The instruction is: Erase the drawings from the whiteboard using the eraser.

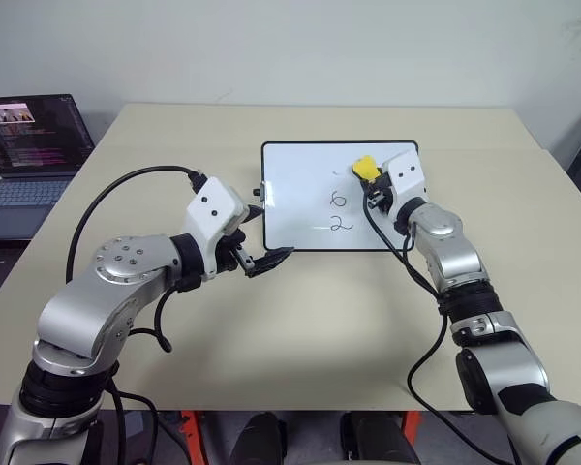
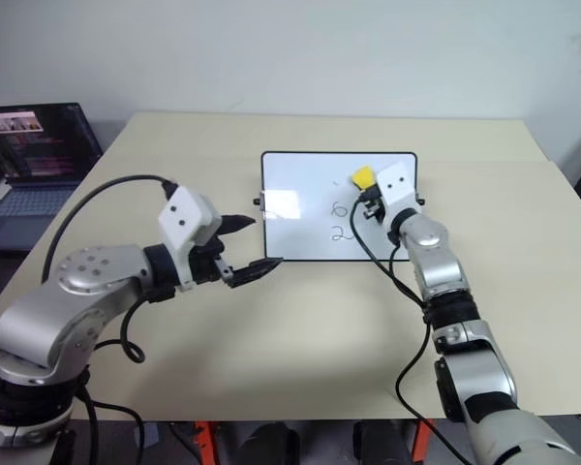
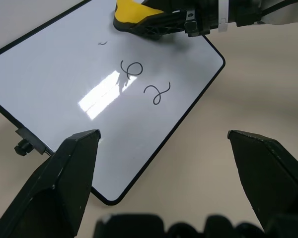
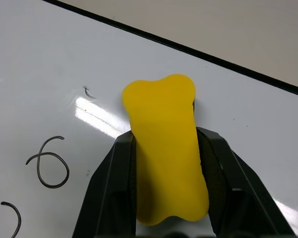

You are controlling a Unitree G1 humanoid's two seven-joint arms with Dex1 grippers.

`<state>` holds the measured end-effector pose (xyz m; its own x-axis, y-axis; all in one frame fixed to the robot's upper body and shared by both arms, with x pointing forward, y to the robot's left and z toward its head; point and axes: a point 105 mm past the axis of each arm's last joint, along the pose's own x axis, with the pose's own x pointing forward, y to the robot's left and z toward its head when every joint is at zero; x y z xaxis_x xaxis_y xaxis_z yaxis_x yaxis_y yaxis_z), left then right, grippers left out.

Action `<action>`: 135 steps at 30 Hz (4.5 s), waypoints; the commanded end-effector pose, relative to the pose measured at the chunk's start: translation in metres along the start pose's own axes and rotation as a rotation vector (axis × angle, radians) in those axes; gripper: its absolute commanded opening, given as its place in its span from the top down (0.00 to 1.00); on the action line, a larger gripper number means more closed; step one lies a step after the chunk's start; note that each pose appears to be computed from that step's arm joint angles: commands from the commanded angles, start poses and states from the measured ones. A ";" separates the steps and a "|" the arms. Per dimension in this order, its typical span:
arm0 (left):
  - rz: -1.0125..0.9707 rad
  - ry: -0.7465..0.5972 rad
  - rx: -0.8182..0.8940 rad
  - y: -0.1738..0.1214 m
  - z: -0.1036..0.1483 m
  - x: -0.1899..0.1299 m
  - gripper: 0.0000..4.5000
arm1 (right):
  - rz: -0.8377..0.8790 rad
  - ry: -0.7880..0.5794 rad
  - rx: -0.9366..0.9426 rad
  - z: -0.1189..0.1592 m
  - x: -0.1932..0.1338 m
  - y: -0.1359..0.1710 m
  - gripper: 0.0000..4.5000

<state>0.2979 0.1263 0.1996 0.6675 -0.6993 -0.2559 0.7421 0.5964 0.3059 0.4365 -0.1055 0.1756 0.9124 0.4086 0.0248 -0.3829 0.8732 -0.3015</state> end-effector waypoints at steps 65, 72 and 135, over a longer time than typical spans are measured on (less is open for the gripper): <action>0.018 -0.044 0.041 0.003 0.012 0.001 0.00 | -0.012 0.070 -0.052 -0.012 -0.005 -0.008 0.69; 0.009 -0.044 0.046 0.003 0.014 0.001 0.00 | -0.013 0.017 -0.011 0.006 -0.007 -0.003 0.69; 0.011 -0.021 0.034 0.000 0.004 -0.002 0.00 | 0.142 -0.128 -0.002 0.042 -0.016 0.058 0.69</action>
<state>0.2991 0.1259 0.1939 0.6653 -0.6958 -0.2707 0.7448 0.5936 0.3049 0.3957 -0.0586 0.1765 0.8454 0.5336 0.0261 -0.5061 0.8155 -0.2808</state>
